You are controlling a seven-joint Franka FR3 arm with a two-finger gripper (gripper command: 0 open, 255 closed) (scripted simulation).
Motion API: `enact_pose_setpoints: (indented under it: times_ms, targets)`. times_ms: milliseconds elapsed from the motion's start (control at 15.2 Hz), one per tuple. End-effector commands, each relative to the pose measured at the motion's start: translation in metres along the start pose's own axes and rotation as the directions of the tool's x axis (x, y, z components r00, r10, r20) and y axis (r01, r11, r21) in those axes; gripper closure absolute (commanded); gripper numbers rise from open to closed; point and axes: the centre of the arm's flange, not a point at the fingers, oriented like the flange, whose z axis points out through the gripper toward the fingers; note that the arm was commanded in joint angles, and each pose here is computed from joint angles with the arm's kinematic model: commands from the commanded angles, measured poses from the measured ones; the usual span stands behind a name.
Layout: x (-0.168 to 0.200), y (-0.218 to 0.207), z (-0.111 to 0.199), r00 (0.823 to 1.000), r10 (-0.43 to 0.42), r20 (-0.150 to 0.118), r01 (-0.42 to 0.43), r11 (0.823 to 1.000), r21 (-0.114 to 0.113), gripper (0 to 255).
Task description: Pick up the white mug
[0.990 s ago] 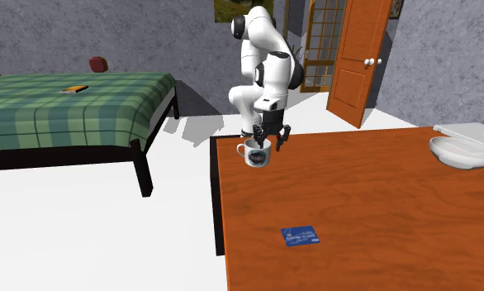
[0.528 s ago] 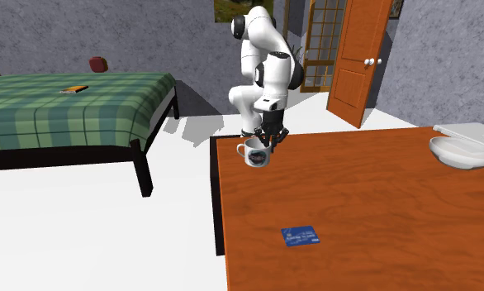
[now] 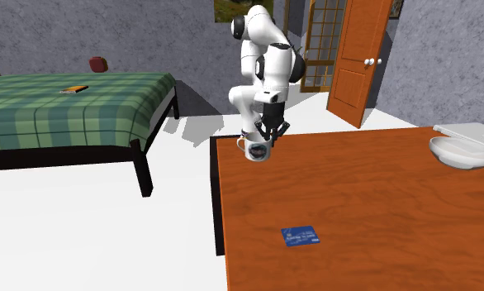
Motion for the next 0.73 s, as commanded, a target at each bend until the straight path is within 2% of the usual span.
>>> enact_pose_setpoints:
  times_ms: [0,528,660]
  targets:
    - [0.000,0.001,-0.011,1.000,0.000,0.000,0.000,1.000,0.000,255]
    - [0.002,0.003,-0.053,1.000,0.000,0.000,0.000,1.000,0.000,255]
    - [0.002,0.003,-0.053,1.000,0.000,0.000,0.000,1.000,0.000,255]
